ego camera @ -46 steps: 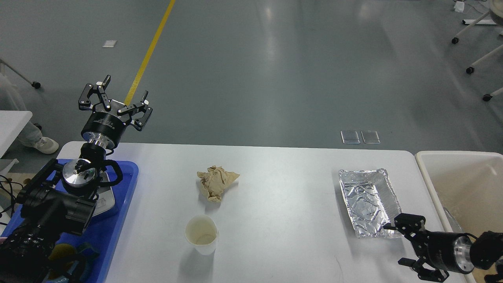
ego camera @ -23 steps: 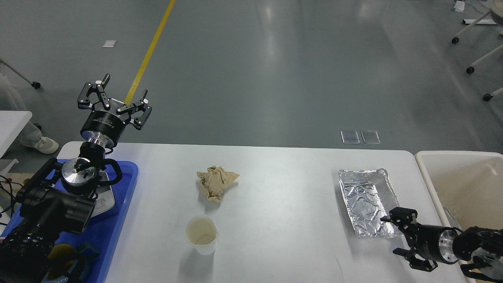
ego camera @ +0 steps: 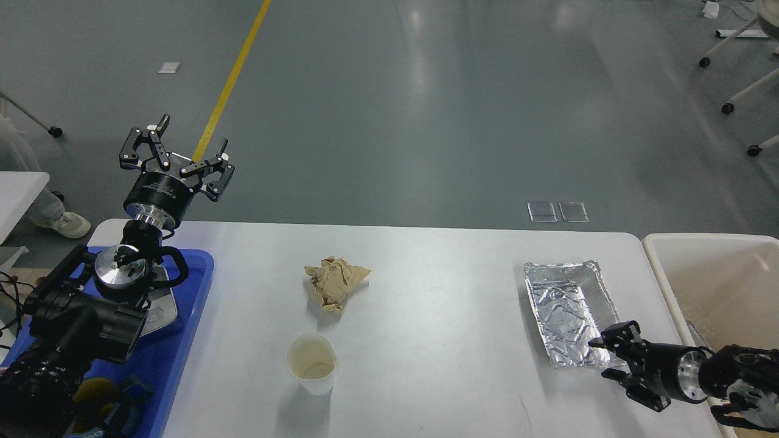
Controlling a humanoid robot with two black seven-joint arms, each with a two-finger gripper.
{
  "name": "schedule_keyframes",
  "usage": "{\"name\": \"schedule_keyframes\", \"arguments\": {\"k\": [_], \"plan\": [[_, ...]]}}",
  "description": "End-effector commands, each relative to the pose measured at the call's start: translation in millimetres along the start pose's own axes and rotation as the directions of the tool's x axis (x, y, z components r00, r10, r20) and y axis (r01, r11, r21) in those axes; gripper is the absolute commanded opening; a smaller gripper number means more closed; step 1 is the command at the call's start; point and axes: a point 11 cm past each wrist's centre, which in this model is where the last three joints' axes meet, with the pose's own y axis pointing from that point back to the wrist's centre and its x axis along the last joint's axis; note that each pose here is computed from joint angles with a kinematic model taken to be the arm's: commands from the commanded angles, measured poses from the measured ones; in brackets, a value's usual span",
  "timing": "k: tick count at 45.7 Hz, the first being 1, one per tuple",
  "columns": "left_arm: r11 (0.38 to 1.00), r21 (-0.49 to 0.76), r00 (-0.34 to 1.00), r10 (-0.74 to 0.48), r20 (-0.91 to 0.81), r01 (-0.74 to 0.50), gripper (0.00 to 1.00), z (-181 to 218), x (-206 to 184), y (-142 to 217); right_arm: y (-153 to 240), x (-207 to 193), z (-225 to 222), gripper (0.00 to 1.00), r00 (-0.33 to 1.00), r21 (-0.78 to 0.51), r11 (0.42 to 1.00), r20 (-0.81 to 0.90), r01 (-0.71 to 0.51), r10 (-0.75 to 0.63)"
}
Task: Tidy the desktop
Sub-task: 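Lower the right gripper to the near edge of the foil tray and grasp it, then lift the foil tray up off the table with the right gripper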
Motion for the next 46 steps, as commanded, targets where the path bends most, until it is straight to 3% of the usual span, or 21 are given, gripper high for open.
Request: {"name": "schedule_keyframes", "arguments": {"k": [1,6,9,18,33,46], "plan": [[1.000,0.000,1.000,0.000,0.000,0.000,0.96,0,0,0,-1,-2,-2,0.46,1.000,0.013,1.000,-0.001,0.006,-0.006],[1.000,0.000,1.000,0.005,0.000,-0.005,0.96,0,2,1,-3,-4,-2,0.41,1.000,0.016,1.000,0.001,0.012,-0.012],[1.000,0.001,1.000,0.004,0.001,-0.004,0.96,0,1,1,-3,-4,-1,0.27,1.000,0.012,1.000,0.001,0.016,-0.016],[1.000,-0.001,1.000,0.001,0.003,-0.001,0.96,1,-1,-1,-3,-5,-4,0.01,1.000,0.014,1.000,-0.004,0.027,-0.027],[1.000,0.001,1.000,0.005,0.002,-0.005,0.96,0,2,2,-3,-2,-7,0.00,0.997,0.000,1.000,-0.074,0.015,-0.015],[1.000,0.002,1.000,0.001,0.004,-0.001,0.96,1,2,2,10,11,-46,0.00,0.985,0.068,0.998,-0.172,-0.009,0.021]]}}
